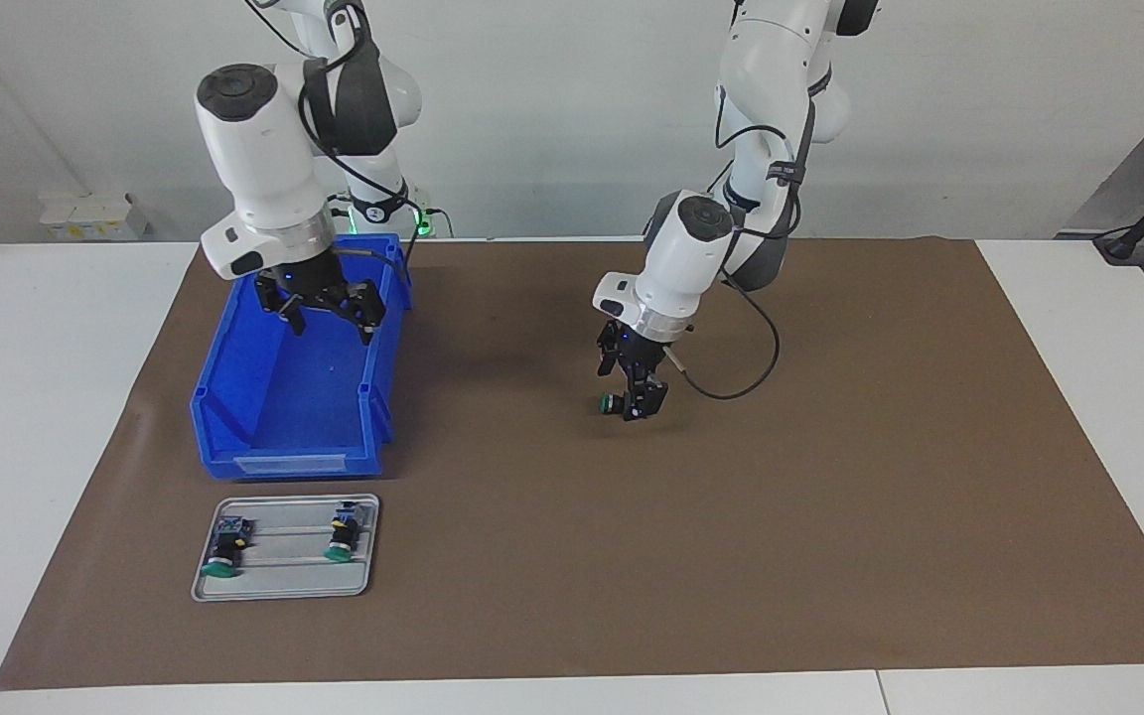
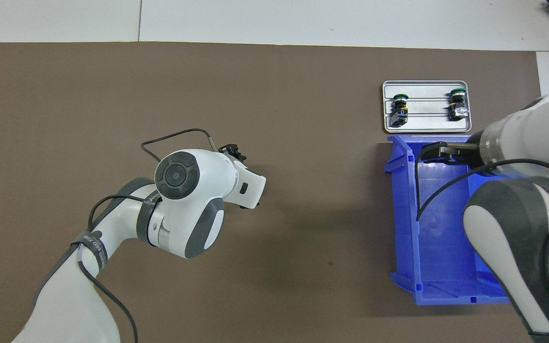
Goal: Place and press button with both arms
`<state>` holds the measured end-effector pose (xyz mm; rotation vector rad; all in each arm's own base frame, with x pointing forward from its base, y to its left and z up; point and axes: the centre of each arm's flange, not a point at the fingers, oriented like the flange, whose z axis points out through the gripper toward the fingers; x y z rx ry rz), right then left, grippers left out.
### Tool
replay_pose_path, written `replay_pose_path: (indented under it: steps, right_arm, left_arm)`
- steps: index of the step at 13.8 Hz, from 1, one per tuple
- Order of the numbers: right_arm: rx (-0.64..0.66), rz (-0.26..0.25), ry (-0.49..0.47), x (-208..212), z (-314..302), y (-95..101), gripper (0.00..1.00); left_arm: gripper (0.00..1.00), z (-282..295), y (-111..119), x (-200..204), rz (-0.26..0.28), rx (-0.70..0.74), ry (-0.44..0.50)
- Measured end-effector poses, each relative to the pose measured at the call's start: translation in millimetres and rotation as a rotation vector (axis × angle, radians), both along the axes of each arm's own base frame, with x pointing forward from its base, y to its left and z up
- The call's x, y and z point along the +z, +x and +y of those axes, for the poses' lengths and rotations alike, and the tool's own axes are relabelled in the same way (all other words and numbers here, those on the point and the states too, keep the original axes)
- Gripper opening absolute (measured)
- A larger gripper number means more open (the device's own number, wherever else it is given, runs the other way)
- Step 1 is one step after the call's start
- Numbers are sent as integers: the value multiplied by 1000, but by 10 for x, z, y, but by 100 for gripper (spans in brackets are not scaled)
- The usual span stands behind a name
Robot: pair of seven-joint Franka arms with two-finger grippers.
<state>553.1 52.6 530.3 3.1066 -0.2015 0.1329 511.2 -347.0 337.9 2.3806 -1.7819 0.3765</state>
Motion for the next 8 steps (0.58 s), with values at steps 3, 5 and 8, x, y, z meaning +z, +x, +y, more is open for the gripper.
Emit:
replay_pose_path:
  steps: [3, 5, 8]
  right_arm:
    - [56, -23, -8, 542, -187, 62, 100]
    - [85, -26, -11, 855, -211, 91, 100]
    - [97, -20, -13, 980, -259, 152, 100]
  left_arm:
    - [99, 7, -4, -129, 8, -39, 16]
    - [98, 8, -6, -143, 4, -64, 20]
    - [96, 20, -25, -177, 1, -98, 27]
